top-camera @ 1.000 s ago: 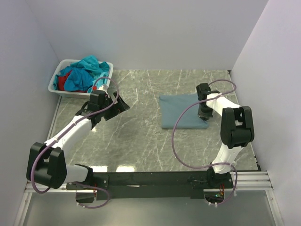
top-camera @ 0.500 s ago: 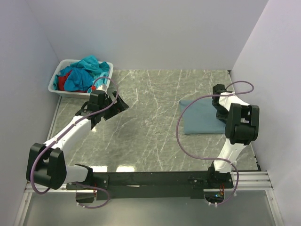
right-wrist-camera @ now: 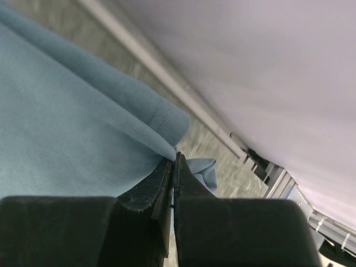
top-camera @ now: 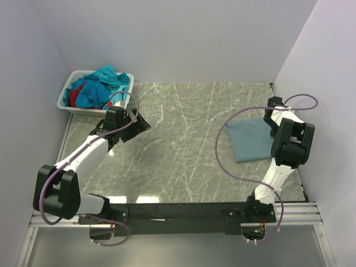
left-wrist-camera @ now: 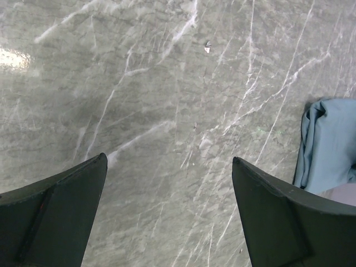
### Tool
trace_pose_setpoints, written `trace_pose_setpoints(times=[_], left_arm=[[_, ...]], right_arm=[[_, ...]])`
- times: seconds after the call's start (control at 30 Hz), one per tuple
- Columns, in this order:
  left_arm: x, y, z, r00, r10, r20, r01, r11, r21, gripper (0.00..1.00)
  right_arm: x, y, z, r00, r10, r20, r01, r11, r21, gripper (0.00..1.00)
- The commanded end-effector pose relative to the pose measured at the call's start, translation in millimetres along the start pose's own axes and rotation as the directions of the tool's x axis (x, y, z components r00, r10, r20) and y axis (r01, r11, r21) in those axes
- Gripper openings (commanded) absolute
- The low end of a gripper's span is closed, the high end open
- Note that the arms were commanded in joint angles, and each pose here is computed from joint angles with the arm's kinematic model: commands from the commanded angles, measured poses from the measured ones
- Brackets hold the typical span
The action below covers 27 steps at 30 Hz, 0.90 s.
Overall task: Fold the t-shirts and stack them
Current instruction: Neatly place the folded tshirt to the corner
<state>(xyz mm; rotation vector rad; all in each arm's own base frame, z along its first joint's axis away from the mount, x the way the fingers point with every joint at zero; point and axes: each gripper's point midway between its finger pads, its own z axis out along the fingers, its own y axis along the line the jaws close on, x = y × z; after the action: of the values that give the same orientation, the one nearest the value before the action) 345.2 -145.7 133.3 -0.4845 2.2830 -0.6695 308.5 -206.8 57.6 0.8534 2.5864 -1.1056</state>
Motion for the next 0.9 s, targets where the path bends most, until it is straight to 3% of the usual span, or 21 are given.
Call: trace_pose_setpoints(times=[0.0,0.2,0.57,0.7,0.87], left_arm=[[-16,-12,1,0.999,0.02,0.034,-0.021,0.999,0.042,0.99],[-15,-9,6,1.0,0.009,0.017,-0.01,0.999,0.041,1.0],[-16,-10,5,1.0,0.006,0.019,-0.007,0.999,0.051,0.99],[-15,-11,5,1.0,0.004,0.013,-0.005,0.999,0.053,0.99],[-18,-14,3,1.0,0.001,0.02,-0.002,0.998,0.061,0.99]], right_arm=[[-25,-18,1,0.997,0.06,0.056,-0.064,0.995,0.077,0.0],[-16,-39,18,0.994,0.11,0.019,-0.111,0.989,0.097,0.0],[-17,-14,20,0.995,0.103,-0.002,-0.103,0.995,-0.015,0.0],[-11,-13,22,0.995,0.1,-0.025,-0.099,0.995,0.009,0.01],[-15,-30,13,0.989,0.146,-0.017,-0.145,0.987,0.075,0.35]])
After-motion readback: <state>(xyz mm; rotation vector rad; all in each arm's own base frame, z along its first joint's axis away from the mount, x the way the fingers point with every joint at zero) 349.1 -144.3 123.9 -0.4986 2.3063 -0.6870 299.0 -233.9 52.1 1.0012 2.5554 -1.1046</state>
